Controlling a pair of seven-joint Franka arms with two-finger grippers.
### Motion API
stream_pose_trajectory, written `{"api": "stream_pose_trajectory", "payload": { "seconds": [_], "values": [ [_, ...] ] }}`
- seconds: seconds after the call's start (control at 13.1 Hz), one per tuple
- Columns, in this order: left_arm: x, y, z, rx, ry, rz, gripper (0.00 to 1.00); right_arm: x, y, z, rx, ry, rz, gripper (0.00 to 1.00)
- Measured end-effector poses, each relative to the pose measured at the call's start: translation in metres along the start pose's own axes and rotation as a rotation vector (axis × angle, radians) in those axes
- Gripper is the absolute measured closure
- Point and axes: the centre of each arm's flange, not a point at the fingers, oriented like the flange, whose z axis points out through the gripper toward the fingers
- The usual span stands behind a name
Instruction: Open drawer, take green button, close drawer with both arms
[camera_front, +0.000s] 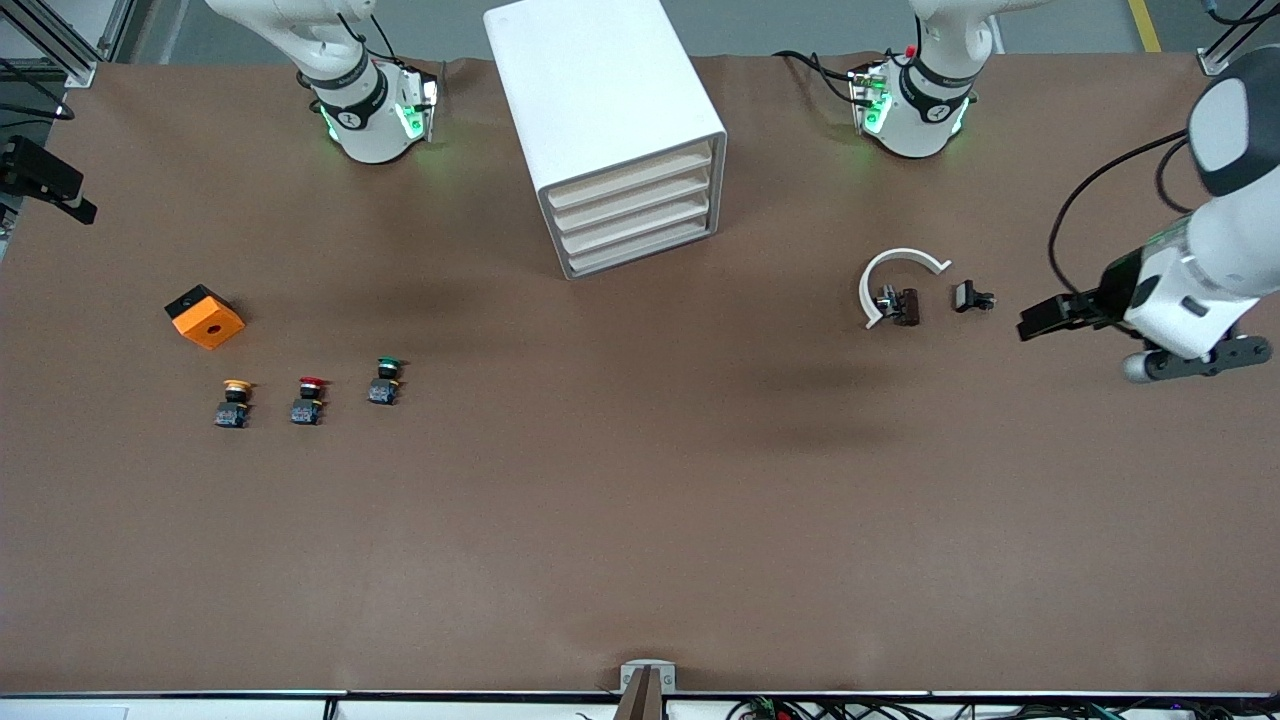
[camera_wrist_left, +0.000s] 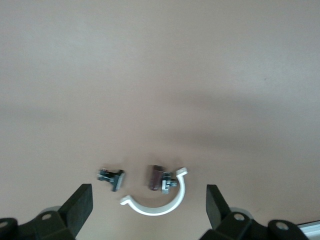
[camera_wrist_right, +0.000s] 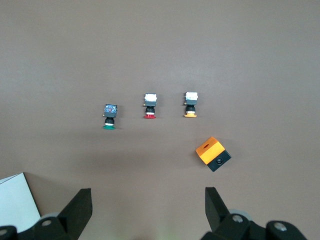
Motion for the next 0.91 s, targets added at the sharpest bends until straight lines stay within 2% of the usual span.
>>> {"api": "stream_pose_trajectory", "payload": {
  "seconds": [0.3,0.91],
  "values": [
    [-0.023,-0.031,-0.019,0.016,0.03,0.034,0.0,-0.002,-0.001,-0.003,0.0,-0.006,0.003,0.0],
    [-0.059,0.003,-0.056,0.031,0.129,0.094,0.0,-0.005,-0.001,-0.005,0.028,-0.012,0.017,0.0]
  ]
}}
